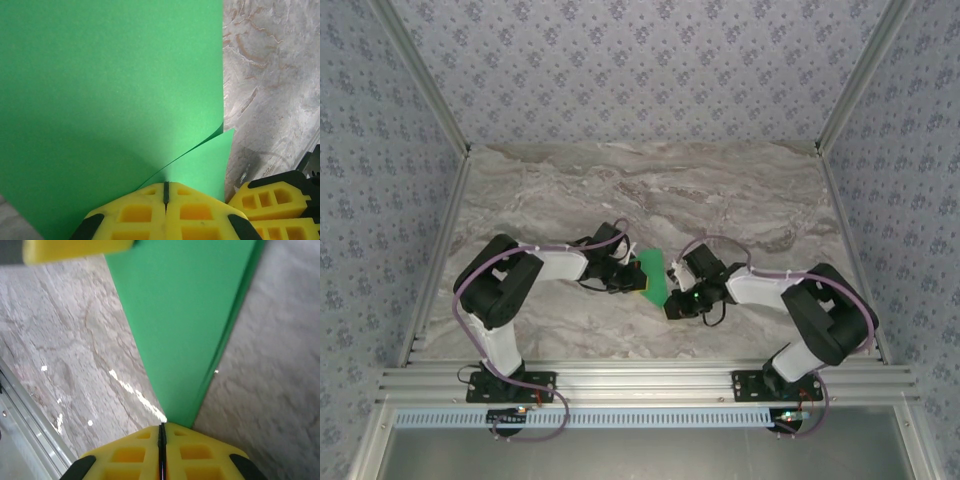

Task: Fold a paper plane with a square sheet of paper (fold left side to right side)
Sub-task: Third fold the triangle at the center of the table.

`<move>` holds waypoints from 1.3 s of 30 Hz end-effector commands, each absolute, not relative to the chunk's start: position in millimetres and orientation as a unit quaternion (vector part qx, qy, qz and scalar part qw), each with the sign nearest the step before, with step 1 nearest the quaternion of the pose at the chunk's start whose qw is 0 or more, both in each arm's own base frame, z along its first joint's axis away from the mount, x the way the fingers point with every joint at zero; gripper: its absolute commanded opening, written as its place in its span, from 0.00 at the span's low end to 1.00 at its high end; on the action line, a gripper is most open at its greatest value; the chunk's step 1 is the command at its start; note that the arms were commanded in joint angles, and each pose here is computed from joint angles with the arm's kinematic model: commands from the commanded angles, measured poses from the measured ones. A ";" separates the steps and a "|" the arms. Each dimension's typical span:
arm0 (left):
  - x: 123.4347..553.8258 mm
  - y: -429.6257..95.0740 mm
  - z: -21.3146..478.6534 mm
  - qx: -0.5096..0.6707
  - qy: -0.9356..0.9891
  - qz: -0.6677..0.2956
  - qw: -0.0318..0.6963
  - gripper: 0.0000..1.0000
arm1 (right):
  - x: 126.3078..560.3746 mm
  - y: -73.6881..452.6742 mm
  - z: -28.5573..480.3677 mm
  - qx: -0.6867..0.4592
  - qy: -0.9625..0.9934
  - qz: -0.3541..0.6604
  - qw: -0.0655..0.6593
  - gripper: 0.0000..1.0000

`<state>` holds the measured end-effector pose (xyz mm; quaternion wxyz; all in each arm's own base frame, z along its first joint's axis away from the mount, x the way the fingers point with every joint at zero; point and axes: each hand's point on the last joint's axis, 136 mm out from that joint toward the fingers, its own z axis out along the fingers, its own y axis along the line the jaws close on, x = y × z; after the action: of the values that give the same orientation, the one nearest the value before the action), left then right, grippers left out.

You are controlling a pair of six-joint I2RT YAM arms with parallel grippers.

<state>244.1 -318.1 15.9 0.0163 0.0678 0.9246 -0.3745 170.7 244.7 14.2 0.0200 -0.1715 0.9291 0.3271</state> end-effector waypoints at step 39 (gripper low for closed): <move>216.4 -321.9 57.2 0.109 0.919 -0.374 0.057 0.04 | 173.1 211.3 -21.7 -0.078 0.978 0.186 -0.045 0.00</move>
<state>230.9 -318.8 53.3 0.0638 0.0966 0.9225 -0.3682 194.3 249.5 14.0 -0.0001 -0.1034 0.9524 0.2867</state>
